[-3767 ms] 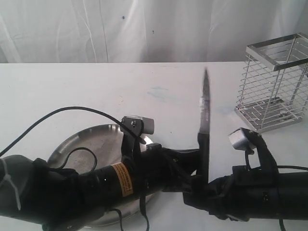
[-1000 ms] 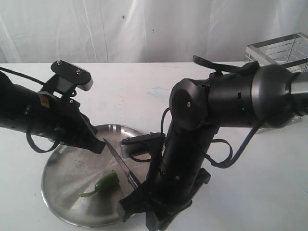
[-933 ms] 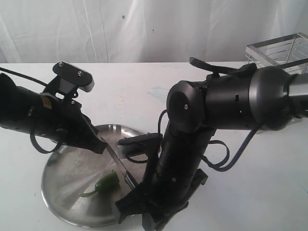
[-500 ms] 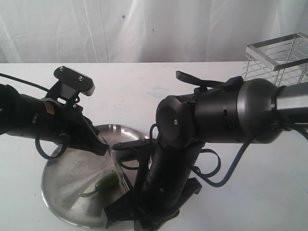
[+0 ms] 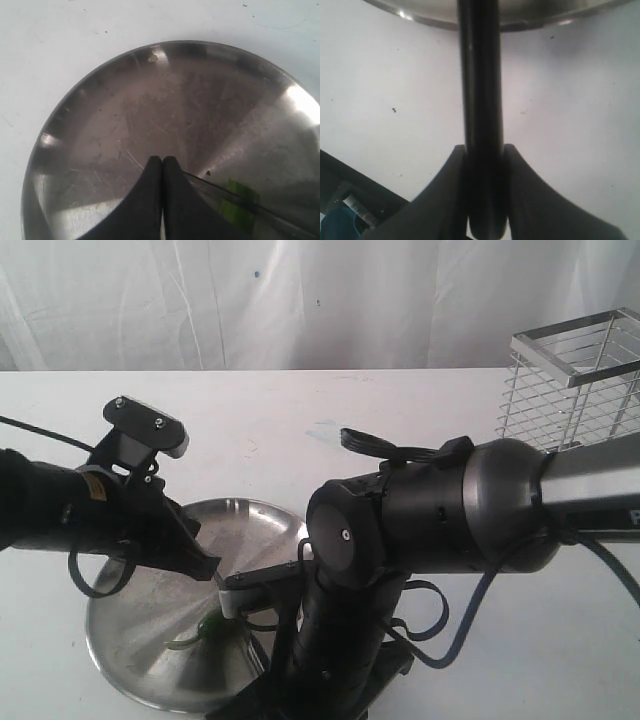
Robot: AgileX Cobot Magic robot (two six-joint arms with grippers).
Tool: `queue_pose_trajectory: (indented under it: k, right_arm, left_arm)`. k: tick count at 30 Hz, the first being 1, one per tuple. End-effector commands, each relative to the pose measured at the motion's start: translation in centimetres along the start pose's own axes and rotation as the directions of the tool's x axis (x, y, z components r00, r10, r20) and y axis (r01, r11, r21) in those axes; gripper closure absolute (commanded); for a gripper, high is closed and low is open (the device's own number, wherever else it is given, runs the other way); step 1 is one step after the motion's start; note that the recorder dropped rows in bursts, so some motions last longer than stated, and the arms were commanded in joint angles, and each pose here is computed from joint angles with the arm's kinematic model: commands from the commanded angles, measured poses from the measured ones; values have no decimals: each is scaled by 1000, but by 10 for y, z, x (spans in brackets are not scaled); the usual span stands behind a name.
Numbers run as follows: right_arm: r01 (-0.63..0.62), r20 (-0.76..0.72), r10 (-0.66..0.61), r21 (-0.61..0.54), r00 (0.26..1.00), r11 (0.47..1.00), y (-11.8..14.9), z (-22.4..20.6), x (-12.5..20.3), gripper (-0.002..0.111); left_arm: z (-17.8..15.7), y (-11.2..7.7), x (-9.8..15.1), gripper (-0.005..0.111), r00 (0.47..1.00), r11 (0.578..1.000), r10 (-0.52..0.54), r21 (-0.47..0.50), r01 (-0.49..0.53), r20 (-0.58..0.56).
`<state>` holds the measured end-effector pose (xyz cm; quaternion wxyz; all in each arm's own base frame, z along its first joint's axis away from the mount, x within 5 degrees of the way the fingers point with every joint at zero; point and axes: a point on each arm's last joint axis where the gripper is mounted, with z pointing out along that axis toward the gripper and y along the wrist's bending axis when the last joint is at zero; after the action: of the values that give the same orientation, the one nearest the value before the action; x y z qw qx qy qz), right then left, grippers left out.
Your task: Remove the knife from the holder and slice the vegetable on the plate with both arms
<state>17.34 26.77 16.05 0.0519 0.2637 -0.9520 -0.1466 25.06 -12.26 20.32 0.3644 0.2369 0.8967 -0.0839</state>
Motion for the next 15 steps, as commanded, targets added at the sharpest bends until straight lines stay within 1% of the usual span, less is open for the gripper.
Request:
queue_pose_trajectory:
  k: [1,7,10,13,15]
  right_arm:
    - [11,17,-11,4,1000,1000,1,0,0,108]
    - [10,70,-10,6,997,1000,1,-1,-5,108]
    - [14,70,-16,25,997,1000,-1,0,-5,108]
    - [-21,76,16,62,997,998,-5,1,-6,108]
    - [-31,70,27,52,997,998,-4,1,-5,108]
  left_arm:
    - [1,-1,3,107,999,1000,-8,-11,8,44]
    - [2,-1,7,107,1000,1000,-8,-6,8,19]
    - [2,-2,10,107,1000,1000,-8,-6,8,12]
    - [2,-1,11,107,1000,1000,-8,-8,9,14]
    - [2,-1,11,107,1000,1000,-13,-9,13,18]
